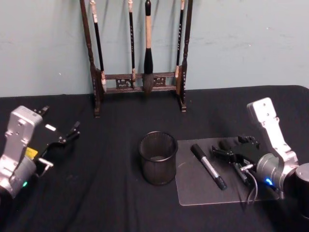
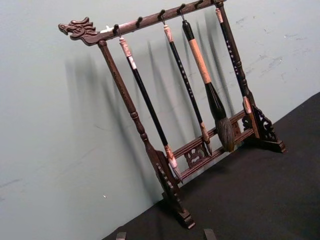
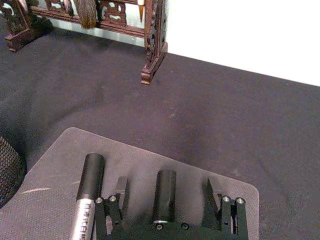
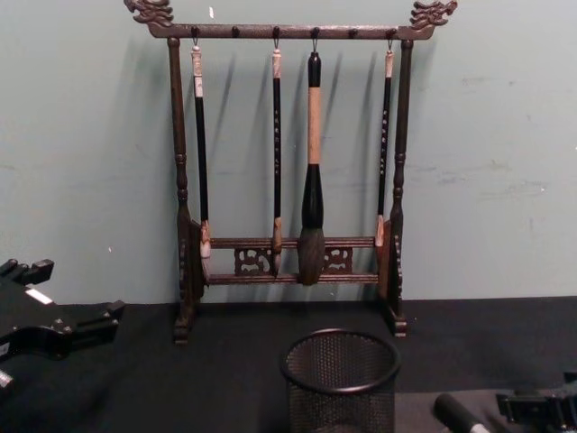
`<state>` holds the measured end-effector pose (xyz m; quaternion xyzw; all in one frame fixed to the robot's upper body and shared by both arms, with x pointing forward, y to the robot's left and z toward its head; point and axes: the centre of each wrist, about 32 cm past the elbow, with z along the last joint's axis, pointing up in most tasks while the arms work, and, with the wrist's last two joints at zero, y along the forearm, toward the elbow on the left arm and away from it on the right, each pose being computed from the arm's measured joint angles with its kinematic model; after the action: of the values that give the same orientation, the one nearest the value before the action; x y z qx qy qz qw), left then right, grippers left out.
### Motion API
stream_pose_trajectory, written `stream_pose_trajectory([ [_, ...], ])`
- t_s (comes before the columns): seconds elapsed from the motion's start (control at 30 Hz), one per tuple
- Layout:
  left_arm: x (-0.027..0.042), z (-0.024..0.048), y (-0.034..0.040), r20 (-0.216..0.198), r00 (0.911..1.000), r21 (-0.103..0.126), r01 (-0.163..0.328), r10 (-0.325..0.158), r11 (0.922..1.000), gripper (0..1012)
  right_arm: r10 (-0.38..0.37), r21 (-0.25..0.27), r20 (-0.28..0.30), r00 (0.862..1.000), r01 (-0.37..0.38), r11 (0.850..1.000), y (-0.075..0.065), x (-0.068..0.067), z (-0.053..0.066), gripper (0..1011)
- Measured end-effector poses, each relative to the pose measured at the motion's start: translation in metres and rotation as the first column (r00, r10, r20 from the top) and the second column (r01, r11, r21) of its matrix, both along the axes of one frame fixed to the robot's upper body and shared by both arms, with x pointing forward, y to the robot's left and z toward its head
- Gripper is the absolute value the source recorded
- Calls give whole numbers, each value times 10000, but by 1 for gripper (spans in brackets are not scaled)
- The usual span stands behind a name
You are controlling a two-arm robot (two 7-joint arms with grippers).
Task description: Pick up the water-based marker from the table and place it into the pen holder.
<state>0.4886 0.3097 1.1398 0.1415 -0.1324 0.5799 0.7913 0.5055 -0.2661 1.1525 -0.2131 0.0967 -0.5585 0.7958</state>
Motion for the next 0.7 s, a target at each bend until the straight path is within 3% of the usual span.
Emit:
stream_pose_trajectory([
  [0.7,0,0,0,1,10000,0,0,0,10000,1001,-99,104,-147,9998,101,9999,4,27,-80,1002],
])
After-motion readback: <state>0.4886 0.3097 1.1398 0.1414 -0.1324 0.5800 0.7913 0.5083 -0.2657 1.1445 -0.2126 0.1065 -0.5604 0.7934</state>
